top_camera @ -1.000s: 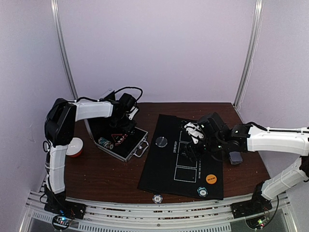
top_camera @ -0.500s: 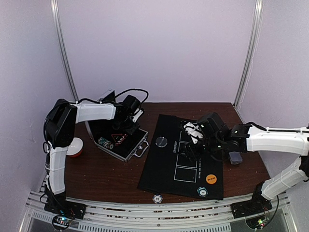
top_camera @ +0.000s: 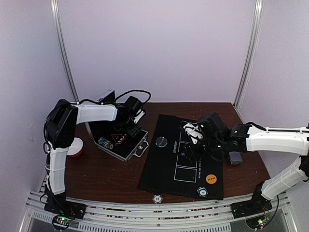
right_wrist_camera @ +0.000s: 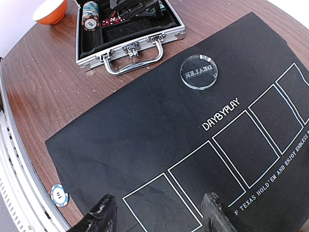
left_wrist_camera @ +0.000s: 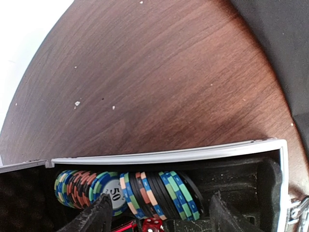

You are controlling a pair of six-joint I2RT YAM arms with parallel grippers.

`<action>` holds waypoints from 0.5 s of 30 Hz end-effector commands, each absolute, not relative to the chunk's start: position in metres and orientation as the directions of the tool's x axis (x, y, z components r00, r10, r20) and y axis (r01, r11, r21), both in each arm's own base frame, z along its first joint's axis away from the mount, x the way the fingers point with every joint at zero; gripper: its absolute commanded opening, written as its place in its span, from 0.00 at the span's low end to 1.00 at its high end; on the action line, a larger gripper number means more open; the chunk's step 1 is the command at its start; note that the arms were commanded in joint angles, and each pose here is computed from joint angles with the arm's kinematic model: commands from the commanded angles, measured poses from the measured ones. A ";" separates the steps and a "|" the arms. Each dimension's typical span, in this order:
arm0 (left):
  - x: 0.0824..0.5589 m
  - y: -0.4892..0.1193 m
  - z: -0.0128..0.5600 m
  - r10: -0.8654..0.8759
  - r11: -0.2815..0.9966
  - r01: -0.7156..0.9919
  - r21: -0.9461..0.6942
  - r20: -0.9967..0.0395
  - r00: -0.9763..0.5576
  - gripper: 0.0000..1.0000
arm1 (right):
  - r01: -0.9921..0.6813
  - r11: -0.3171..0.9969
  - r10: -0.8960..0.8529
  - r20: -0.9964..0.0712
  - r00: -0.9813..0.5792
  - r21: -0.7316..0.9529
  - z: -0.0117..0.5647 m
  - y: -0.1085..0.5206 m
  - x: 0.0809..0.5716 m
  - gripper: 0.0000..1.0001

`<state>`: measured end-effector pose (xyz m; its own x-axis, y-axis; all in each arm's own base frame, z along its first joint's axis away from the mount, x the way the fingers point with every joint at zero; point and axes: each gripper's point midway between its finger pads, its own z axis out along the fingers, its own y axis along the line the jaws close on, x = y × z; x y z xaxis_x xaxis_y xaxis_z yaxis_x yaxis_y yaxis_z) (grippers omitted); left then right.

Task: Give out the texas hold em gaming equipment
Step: Pick up the pile of poker chips from the chip case.

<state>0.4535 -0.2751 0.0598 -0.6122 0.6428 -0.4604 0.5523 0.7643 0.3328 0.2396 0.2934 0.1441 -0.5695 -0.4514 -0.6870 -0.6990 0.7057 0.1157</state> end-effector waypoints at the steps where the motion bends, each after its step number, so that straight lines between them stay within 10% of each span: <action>1: 0.462 -0.275 0.062 0.644 0.763 0.545 0.347 -0.481 -0.595 0.73 | -0.711 0.694 -0.477 -0.665 -0.574 0.115 0.137 0.293 0.237 0.63; 15: 0.472 -0.267 0.026 0.566 0.817 0.540 0.203 -0.462 -0.683 0.54 | -0.708 0.697 -0.475 -0.669 -0.572 0.111 0.142 0.289 0.236 0.63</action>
